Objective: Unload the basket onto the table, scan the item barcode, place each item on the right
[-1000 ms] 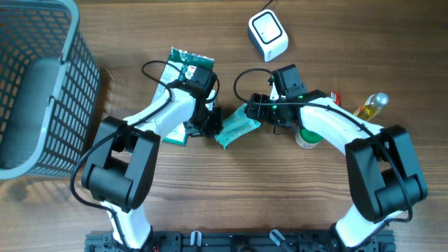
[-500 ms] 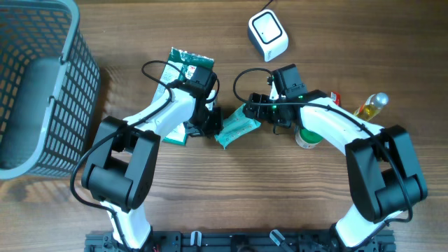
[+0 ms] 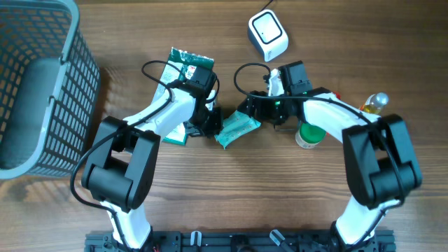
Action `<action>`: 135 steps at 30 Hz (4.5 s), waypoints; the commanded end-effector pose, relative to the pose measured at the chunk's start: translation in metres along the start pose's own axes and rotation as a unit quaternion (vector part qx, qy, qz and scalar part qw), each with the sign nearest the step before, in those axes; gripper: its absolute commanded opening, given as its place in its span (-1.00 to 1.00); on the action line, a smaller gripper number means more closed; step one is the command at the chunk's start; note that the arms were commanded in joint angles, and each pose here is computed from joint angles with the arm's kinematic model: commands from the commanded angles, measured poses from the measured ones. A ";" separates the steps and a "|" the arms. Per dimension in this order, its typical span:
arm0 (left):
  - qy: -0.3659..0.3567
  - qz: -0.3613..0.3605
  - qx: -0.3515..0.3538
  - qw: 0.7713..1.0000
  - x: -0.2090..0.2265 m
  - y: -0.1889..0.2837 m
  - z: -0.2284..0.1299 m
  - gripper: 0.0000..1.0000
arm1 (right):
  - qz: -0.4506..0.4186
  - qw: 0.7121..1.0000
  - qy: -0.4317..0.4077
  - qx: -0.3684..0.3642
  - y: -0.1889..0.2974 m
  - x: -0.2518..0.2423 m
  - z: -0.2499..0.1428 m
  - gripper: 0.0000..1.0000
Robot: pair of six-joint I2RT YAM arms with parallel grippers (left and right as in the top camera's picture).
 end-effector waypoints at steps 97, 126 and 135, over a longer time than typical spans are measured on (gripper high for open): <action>0.146 0.083 -0.175 0.970 0.099 0.143 0.018 1.00 | -0.500 0.697 0.416 -0.302 0.076 0.121 0.148 -0.91; 0.146 0.083 -0.175 0.970 0.099 0.143 0.018 1.00 | -0.332 0.787 0.468 -0.226 -0.022 0.107 0.135 -0.91; 0.146 0.083 -0.175 0.970 0.099 0.143 0.018 1.00 | -0.426 0.731 0.424 -0.322 0.049 0.135 0.142 -0.92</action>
Point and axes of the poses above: each gripper's point midway between its finger pads, its own y axis back along the fingers, its own x axis along the line the jaws close on, z = x × y, the point moved 9 cm from there along y, back along the fingers, and after that the axes turned 8 degrees about -y, right-handed, at the moved point
